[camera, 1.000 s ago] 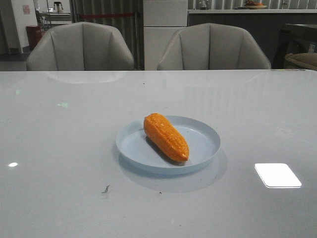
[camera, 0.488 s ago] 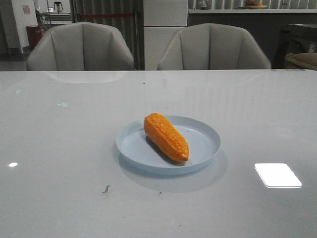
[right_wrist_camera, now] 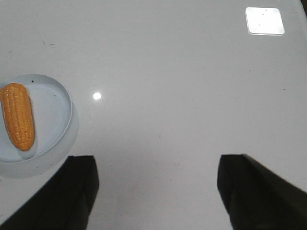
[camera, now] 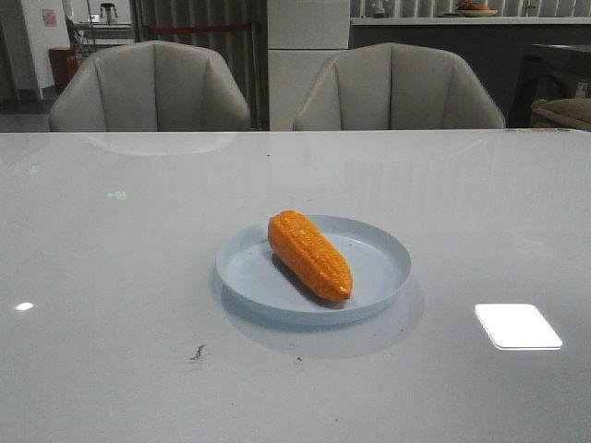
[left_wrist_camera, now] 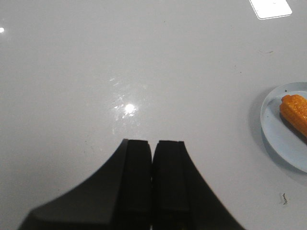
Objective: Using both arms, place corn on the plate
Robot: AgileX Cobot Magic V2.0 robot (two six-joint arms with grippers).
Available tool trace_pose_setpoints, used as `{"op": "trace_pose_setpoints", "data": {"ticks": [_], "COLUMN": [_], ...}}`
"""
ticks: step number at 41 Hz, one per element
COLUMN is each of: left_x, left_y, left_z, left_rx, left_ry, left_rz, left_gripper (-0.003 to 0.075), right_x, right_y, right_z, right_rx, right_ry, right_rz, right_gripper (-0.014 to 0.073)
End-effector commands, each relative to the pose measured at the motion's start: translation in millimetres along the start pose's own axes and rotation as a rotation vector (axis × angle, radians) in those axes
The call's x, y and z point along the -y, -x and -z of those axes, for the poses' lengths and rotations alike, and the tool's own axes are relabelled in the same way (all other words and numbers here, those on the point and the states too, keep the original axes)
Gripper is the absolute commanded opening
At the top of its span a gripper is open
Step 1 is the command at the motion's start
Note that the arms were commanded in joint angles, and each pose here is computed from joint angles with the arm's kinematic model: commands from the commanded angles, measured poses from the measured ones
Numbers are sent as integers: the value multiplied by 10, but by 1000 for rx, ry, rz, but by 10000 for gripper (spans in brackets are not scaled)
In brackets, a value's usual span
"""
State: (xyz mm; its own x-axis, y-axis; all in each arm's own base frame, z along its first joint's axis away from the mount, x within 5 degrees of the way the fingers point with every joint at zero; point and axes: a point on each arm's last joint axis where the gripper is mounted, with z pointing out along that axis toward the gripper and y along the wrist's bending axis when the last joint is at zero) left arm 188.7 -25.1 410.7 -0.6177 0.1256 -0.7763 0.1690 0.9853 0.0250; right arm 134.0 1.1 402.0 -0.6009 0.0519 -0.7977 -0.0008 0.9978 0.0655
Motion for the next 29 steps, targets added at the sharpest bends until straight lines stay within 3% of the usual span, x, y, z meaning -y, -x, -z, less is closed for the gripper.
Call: {"op": "trace_pose_setpoints", "data": {"ticks": [1,4,10,14,18,29], "left_x": [-2,-2,0,6,12,-19], "left_y": [116,124,42,-197,-561,-1557], "left_z": [101,112,272,359,354,215], "left_rx": [109,148,379,599,732,766], "left_ry": [2,3,18,35,55,160], "left_rz": [11,12,12,12,3,28], "left_gripper": [90,90,90,90,90,90], "right_x": [4,4,4,4,4,4], "right_y": [107,107,106,106,106,106], "right_z": [73,73,73,73,73,73], "right_rx": [90,90,89,89,89,89], "right_ry": [-7,-7,-7,-7,-7,-7], "right_rz": [5,5,5,5,5,5], "right_gripper": [615,615,615,615,615,615]}}
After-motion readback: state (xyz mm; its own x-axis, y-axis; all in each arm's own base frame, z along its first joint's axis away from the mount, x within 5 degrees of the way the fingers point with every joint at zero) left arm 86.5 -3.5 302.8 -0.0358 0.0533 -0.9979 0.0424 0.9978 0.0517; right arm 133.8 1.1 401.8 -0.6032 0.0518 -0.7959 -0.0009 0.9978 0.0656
